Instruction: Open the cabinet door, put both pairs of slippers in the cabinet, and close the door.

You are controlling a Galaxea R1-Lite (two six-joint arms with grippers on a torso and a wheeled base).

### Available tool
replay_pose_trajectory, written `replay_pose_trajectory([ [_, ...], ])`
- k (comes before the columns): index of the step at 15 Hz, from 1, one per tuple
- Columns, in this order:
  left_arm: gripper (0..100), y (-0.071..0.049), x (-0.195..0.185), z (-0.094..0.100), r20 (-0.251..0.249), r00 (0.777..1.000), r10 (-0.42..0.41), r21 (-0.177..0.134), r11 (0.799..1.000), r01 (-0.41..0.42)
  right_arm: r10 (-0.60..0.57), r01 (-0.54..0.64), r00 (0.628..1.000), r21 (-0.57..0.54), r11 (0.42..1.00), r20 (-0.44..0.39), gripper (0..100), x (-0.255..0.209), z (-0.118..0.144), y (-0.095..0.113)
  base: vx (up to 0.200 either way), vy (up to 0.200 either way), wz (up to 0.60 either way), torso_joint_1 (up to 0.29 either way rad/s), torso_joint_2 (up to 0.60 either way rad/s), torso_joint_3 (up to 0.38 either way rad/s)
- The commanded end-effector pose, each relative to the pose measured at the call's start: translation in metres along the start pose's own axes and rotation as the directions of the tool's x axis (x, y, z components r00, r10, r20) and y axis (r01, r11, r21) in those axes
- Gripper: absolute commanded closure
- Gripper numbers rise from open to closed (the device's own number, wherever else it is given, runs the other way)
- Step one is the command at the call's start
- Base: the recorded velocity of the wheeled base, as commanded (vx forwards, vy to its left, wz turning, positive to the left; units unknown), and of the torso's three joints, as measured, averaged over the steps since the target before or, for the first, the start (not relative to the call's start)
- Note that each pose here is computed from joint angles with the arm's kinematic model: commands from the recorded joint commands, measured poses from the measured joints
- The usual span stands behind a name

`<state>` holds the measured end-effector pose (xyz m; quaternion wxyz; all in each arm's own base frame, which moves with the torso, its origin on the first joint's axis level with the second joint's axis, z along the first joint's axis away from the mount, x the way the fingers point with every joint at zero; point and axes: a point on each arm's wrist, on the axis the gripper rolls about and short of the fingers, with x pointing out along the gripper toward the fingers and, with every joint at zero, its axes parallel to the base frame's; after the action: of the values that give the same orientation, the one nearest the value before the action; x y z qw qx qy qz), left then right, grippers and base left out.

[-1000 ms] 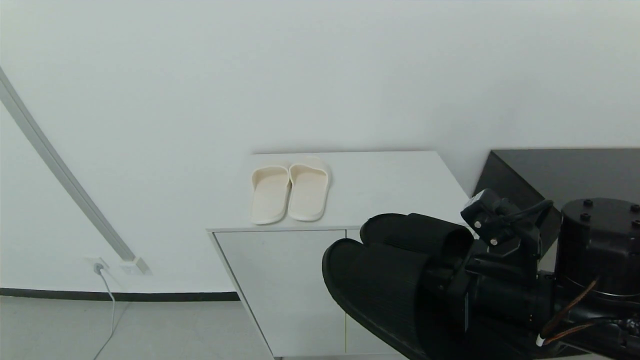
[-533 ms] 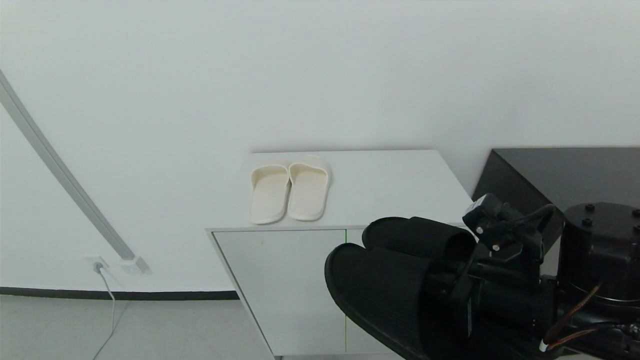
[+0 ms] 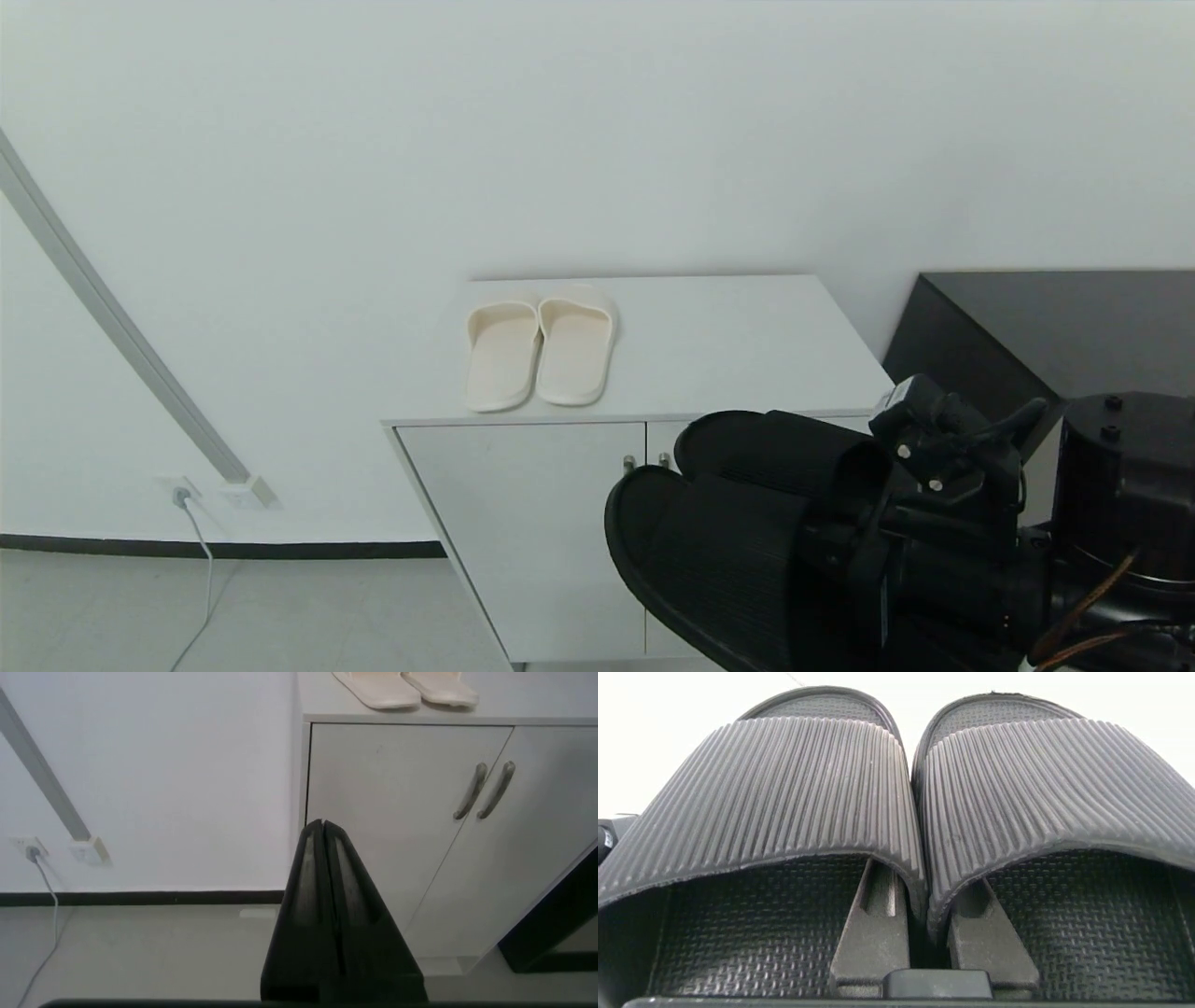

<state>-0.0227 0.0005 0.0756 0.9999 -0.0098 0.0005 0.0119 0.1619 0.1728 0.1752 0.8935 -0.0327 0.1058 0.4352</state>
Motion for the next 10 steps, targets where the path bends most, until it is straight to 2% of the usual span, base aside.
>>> replay_pose_trajectory([
  [1, 100, 0.0, 0.0001, -0.0001, -0.002, 1.0, -0.001, 0.0, 1.0, 0.001, 0.002, -0.002, 1.0, -0.002, 1.0, -0.004, 100, -0.0009, -0.0023, 0.0004, 0.0, 0.0, 0.0, -0.149, 0.38, 0.212],
  [3, 100, -0.0001, 0.0001, -0.0002, -0.003, 1.0, -0.004, 0.012, 1.0, 0.004, 0.002, -0.002, 1.0, -0.001, 1.0, -0.008, 100, -0.0012, -0.0036, 0.0004, 0.0, 0.0, 0.0, -0.198, 0.45, 0.259],
  [4, 0, -0.0001, 0.0001, -0.0001, -0.002, 1.0, -0.005, 0.01, 1.0, 0.005, 0.005, -0.005, 1.0, -0.001, 1.0, -0.011, 100, -0.0013, -0.0044, 0.0011, 0.0, 0.0, 0.0, -0.242, 0.53, 0.295],
  [10, 0, -0.0001, 0.0001, -0.0001, -0.002, 1.0, -0.004, 0.012, 1.0, 0.004, 0.007, -0.007, 1.0, 0.0, 1.0, -0.028, 100, -0.003, -0.0096, 0.002, 0.0, 0.0, 0.0, -0.225, 0.55, 0.315],
])
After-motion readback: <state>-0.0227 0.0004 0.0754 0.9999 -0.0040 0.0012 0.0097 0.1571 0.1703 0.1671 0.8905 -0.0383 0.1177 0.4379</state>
